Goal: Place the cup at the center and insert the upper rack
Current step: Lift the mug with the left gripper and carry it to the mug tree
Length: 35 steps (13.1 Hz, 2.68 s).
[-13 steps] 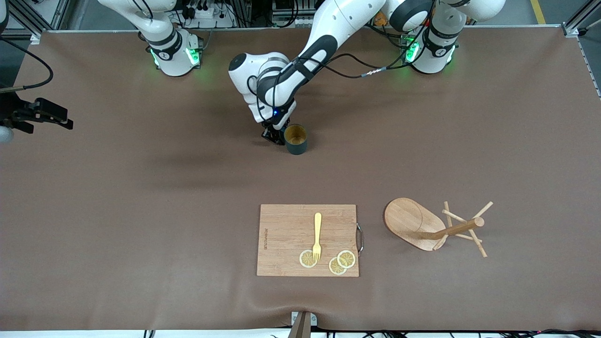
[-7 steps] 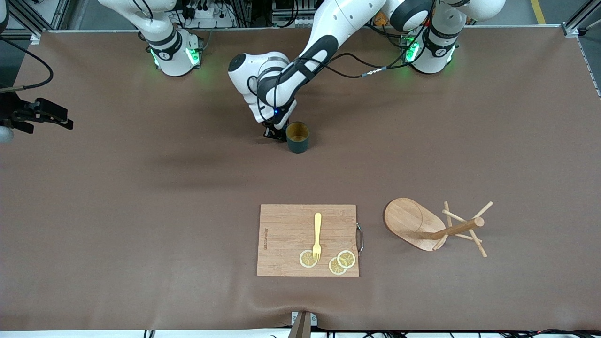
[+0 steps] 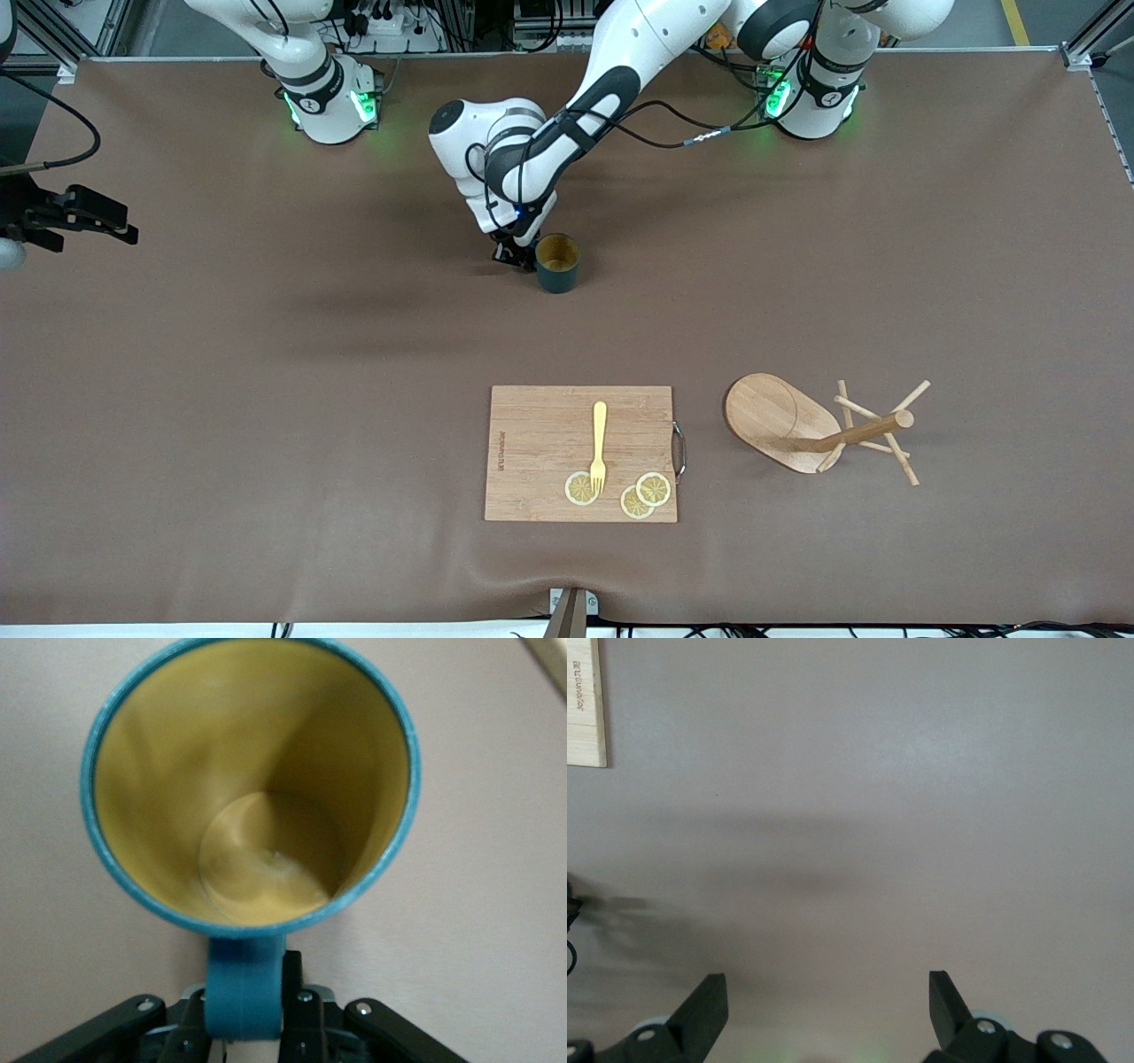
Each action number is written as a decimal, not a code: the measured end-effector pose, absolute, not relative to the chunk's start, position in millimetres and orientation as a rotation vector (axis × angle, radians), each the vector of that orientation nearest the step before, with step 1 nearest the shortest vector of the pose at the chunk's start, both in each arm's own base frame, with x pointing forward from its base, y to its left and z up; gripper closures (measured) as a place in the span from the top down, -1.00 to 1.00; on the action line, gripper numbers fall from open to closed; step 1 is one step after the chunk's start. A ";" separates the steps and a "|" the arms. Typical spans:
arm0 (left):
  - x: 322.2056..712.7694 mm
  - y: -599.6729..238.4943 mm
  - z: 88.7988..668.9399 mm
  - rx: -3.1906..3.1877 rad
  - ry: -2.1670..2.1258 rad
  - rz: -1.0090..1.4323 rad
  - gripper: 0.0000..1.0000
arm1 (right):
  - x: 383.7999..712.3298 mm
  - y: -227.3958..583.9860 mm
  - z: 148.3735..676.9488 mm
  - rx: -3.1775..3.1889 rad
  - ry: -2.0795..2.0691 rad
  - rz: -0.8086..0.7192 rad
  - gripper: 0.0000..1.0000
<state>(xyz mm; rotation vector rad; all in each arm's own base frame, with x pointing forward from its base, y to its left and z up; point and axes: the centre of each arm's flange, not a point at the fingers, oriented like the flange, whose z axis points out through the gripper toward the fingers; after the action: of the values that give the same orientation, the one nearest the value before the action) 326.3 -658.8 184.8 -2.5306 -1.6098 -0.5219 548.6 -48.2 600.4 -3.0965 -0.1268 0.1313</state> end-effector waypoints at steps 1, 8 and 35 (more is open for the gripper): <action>336.4 -658.9 203.3 -2.528 -1.658 -0.491 -0.58 | 548.6 -48.3 600.4 -3.096 -0.126 0.131 1.00; 432.9 -602.5 410.2 -2.620 -1.886 -0.091 -0.58 | 548.6 -48.3 600.6 -3.097 -0.126 0.130 1.00; 695.1 -71.2 432.2 -2.745 -1.993 2.078 -0.58 | 526.3 -41.0 629.7 -3.101 -0.003 0.160 1.00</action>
<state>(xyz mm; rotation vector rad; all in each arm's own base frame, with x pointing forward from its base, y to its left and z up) 695.1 -71.2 432.2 -2.7450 -1.9927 2.0778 526.3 -41.0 629.7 -3.1008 -0.0032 0.1595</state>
